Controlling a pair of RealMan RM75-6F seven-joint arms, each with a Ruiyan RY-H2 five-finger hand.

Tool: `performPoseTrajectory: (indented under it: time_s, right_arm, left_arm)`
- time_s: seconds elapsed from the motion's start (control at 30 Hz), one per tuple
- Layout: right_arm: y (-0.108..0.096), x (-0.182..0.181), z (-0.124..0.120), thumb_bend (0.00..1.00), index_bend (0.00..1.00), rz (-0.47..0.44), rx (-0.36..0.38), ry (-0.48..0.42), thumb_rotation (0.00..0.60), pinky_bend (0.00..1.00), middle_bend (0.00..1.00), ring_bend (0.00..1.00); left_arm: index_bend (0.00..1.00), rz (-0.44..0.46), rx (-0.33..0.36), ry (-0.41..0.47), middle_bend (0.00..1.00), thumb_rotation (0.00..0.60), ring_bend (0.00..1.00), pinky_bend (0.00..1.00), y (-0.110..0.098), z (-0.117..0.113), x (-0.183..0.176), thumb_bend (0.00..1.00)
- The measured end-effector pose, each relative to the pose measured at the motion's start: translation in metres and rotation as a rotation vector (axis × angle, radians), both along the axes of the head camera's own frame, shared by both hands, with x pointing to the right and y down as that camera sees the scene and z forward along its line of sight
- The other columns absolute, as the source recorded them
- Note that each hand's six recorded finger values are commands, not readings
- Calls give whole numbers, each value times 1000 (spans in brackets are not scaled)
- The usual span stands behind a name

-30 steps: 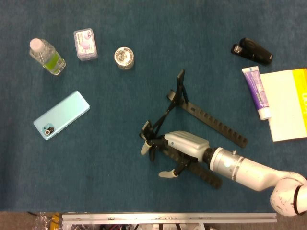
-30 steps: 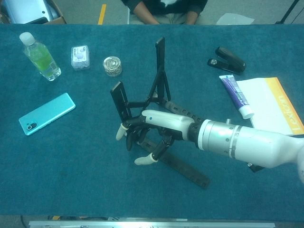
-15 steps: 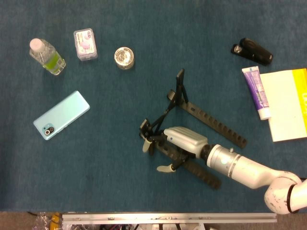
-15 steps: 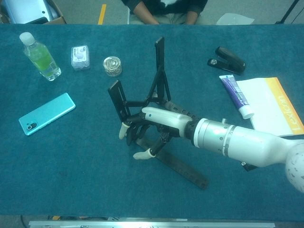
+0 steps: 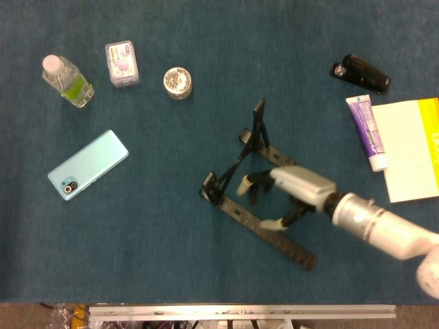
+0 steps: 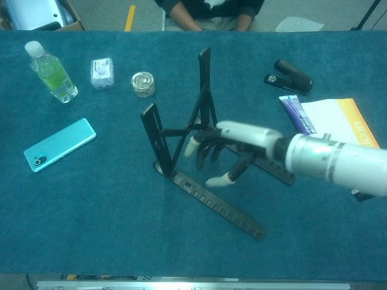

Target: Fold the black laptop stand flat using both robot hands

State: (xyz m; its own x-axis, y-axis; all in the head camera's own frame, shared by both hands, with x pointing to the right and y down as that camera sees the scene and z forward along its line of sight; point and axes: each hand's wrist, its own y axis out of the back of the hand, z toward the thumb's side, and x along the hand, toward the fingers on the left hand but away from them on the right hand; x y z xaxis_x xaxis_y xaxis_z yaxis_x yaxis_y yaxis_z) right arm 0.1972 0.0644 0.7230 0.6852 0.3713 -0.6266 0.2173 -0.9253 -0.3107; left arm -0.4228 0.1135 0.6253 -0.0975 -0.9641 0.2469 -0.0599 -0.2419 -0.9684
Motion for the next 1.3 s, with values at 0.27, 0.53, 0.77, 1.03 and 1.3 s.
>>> performPoseTrajectory:
  time_s: [0.27,0.53,0.77,1.03,1.3]
  right_arm:
    - [-29,33,-1,194,309,73,35,49,600,317,447,278]
    - [-45,38,11,194,309,111,43,68,600,317,447,278]
    - [-55,28,24,194,310,128,40,73,600,317,447,278]
    - [-62,17,29,194,310,134,47,72,600,317,447,278]
    - [-66,13,33,194,309,148,54,78,600,317,447,278]
  left_arm:
    - [22,8,-2,0,18,600,0,0,-2,1,5,390]
    - [22,9,-3,-4,18,600,0,0,-3,0,7,390]
    - [22,0,-2,-11,18,600,0,0,-3,-1,4,390]
    - [22,-4,-2,-15,17,600,0,0,-3,-1,1,390]
    - [22,-5,-3,-14,17,600,0,0,-3,-1,1,390]
